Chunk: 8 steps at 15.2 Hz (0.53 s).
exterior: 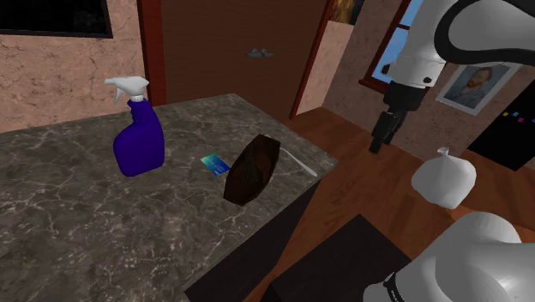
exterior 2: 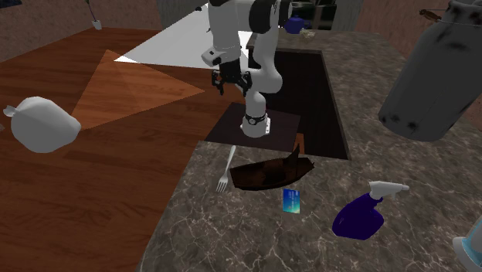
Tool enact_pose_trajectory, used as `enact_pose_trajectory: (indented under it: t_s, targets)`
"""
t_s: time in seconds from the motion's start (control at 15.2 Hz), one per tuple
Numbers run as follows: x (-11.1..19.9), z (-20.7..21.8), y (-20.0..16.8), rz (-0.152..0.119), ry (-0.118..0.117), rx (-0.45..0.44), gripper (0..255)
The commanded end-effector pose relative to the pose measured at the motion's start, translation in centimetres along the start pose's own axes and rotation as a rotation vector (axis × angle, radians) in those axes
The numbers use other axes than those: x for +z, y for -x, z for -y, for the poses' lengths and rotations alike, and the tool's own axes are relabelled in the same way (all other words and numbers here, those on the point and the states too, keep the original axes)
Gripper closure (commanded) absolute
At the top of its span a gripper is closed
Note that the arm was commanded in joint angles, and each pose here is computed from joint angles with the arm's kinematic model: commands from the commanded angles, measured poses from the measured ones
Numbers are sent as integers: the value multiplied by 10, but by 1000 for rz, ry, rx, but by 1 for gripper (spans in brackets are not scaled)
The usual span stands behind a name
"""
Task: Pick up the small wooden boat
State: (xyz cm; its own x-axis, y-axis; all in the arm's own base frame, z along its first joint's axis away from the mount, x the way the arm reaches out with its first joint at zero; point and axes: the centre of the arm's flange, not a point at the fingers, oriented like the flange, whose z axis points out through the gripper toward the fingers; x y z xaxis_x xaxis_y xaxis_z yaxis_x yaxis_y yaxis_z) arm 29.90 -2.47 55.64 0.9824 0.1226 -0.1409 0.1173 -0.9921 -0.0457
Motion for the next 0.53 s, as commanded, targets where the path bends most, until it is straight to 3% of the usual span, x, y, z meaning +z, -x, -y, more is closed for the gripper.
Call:
enact_pose_trajectory:
  t_s: [0.0, 0.46]
  targets:
    - [0, 0, 0, 0, 0, 0, 0]
    - [29, 77, -37, -90, 16, 371, 0]
